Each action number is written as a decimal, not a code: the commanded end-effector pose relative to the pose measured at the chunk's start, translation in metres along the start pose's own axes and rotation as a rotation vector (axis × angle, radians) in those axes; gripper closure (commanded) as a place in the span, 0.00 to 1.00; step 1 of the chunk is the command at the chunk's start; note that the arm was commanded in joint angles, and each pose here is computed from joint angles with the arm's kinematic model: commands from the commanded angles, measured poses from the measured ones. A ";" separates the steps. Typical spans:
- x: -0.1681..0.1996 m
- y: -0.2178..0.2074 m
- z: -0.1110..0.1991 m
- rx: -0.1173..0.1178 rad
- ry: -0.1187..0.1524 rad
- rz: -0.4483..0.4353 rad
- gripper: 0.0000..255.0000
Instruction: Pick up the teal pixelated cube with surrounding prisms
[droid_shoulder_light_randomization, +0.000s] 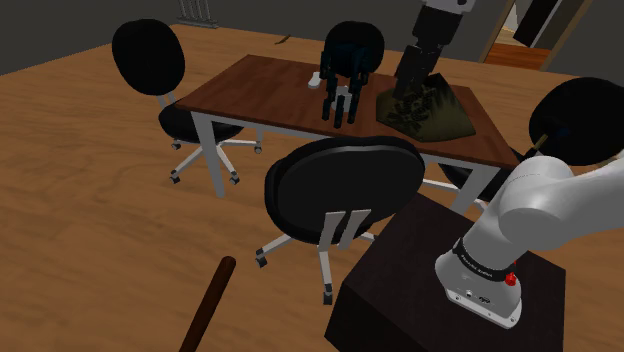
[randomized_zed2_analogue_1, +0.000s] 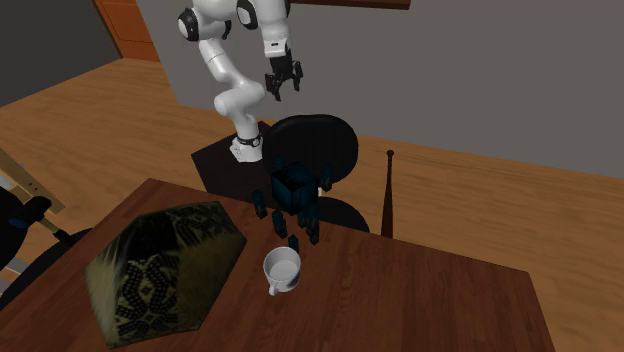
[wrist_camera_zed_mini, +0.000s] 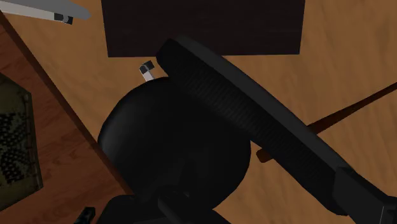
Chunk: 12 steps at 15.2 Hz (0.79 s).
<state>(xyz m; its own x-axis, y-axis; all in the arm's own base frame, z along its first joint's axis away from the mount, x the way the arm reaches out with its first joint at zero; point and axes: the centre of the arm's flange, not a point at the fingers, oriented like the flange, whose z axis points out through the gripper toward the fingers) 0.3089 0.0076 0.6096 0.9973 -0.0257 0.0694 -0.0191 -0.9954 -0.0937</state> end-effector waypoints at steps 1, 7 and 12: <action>0.000 0.000 0.000 0.000 0.000 0.000 0.00; 0.062 0.053 -0.003 -0.019 -0.037 -0.006 0.00; 0.114 0.096 -0.004 -0.034 -0.069 -0.011 0.00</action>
<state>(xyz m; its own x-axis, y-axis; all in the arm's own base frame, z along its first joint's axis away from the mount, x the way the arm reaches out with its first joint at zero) 0.4110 -0.0819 0.6111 0.9999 -0.0116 0.0089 -0.0110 -0.9979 -0.0633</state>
